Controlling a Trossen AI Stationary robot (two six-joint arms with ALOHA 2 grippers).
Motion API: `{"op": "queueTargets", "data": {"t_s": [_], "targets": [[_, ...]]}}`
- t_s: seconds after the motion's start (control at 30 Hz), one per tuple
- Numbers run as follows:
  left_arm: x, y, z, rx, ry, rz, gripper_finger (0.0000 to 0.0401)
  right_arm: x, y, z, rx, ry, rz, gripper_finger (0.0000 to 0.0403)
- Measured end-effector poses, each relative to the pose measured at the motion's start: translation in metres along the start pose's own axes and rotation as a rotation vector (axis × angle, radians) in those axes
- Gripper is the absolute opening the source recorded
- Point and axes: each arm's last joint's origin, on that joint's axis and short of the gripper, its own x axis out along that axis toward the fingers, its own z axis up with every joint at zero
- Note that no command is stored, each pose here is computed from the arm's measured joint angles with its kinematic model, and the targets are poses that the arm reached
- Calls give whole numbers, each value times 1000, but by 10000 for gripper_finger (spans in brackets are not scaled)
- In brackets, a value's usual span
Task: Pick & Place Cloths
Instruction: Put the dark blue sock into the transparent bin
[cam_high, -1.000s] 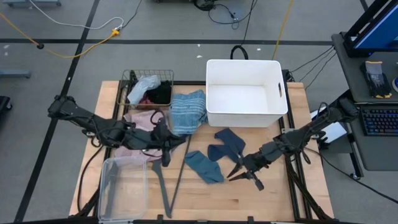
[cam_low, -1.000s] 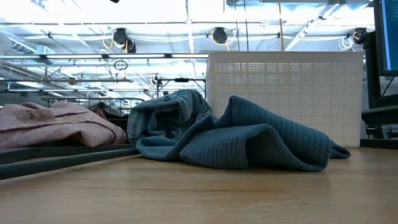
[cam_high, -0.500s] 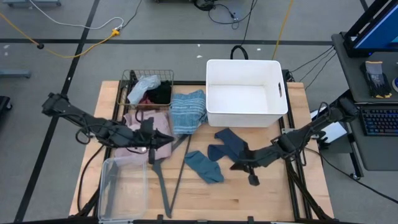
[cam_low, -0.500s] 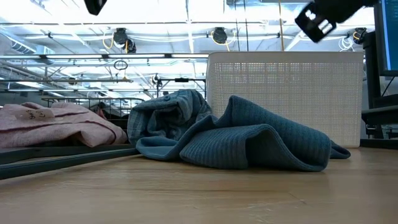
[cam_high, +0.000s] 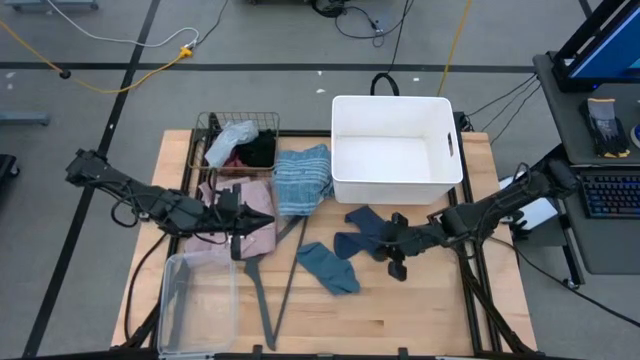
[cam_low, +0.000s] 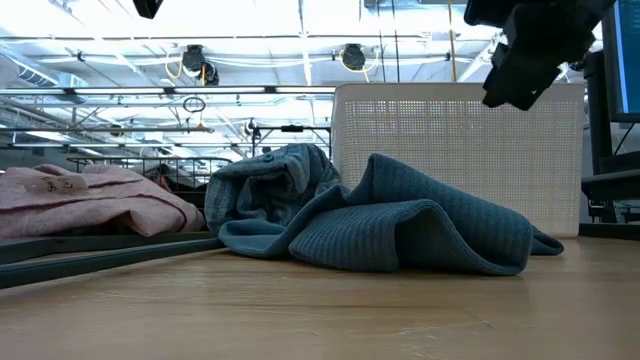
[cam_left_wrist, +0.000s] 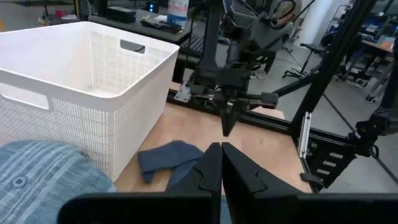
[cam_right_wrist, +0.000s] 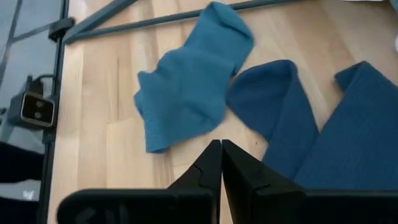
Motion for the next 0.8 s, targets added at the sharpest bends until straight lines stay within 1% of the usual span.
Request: {"op": "queueTargets", "data": {"t_s": [0.1, 0.23, 0.47, 0.6, 0.7, 0.8], "targets": [[0, 0, -1, 4, 6, 3, 13, 1, -4, 3, 21, -6, -13, 15], [0, 0, -1, 4, 6, 2, 3, 1, -6, 4, 29, -9, -20, 41], [0, 0, 0, 25, -1, 0, 16, 1, -6, 4, 55, -9, -19, 119], [0, 0, 0, 23, -3, -1, 8, 5, -9, -1, 56, -12, -20, 164], [0, 0, 0, 23, -3, -2, 2, 11, -13, -9, 56, -10, -21, 188], [0, 0, 0, 23, -3, -1, 9, 16, -18, -16, 57, -10, -26, 203]]}}
